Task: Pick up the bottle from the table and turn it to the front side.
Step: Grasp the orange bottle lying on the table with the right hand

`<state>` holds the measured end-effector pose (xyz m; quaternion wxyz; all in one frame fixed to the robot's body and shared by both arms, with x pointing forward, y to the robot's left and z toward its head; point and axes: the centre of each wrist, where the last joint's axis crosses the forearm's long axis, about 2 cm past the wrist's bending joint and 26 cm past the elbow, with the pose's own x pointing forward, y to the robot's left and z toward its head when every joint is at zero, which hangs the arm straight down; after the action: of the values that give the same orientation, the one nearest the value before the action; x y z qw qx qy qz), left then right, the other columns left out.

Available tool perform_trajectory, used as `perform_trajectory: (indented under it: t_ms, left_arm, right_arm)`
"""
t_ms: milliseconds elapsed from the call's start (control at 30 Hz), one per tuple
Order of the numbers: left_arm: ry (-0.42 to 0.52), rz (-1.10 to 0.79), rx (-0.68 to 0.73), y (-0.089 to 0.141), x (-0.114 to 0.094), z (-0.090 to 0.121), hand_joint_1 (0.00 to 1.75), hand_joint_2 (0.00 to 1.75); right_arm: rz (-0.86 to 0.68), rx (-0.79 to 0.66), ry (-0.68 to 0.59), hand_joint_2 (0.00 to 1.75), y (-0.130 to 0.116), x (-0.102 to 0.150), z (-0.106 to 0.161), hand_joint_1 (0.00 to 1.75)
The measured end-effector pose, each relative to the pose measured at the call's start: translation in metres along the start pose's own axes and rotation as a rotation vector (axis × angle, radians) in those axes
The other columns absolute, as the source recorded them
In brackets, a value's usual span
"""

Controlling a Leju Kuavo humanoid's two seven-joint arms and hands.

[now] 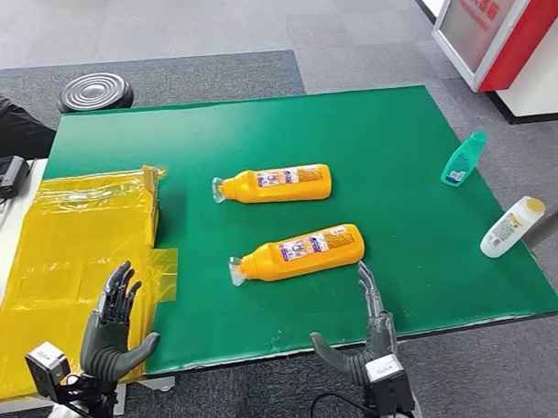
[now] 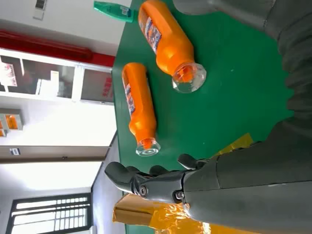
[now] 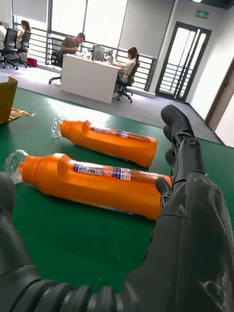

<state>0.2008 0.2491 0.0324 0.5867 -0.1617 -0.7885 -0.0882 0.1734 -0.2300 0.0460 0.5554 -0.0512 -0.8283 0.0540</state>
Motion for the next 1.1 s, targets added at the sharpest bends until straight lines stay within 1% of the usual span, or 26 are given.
perform_trajectory:
  t_ms: [100,167,267,400,467,567,700,900,967,1100]
  left_arm:
    - [0.0,0.001,0.0,0.0,0.0,0.0,0.0,1.75]
    - [0.006,0.001,0.011,0.001,0.0,0.005,0.0,1.75]
    - [0.027,-0.007,0.049,0.011,0.002,0.027,0.0,1.75]
    - [0.041,-0.013,0.089,0.032,0.01,0.054,0.0,1.75]
    - [0.046,-0.013,0.104,0.042,0.014,0.064,0.0,1.75]
    - [0.05,-0.019,0.123,0.051,0.018,0.074,0.0,1.75]
    - [0.054,-0.028,0.138,0.058,0.021,0.08,0.0,1.75]
    - [0.051,-0.002,0.118,0.063,0.023,0.084,0.0,1.75]
    - [0.047,0.005,0.109,0.063,0.023,0.082,0.0,1.75]
    - [0.032,0.01,0.1,0.063,0.022,0.074,0.0,1.75]
  right_arm:
    - [0.002,0.003,-0.001,1.75,0.0,0.0,0.0,0.0]
    - [0.006,0.016,-0.005,1.75,0.002,0.001,-0.001,0.0]
    - [0.011,0.057,-0.02,1.75,0.016,0.003,-0.01,0.0]
    - [-0.006,0.106,-0.044,1.75,0.042,0.003,-0.027,0.0]
    - [-0.018,0.125,-0.053,1.75,0.051,0.003,-0.033,0.0]
    - [-0.033,0.15,-0.057,1.75,0.061,0.002,-0.037,0.0]
    - [-0.043,0.168,-0.055,1.75,0.069,0.002,-0.039,0.0]
    - [-0.057,0.171,-0.027,1.75,0.071,0.001,-0.038,0.0]
    - [-0.036,0.183,-0.011,1.75,0.068,0.002,-0.038,0.0]
    - [0.059,0.234,0.007,1.75,0.057,0.009,-0.046,0.0]
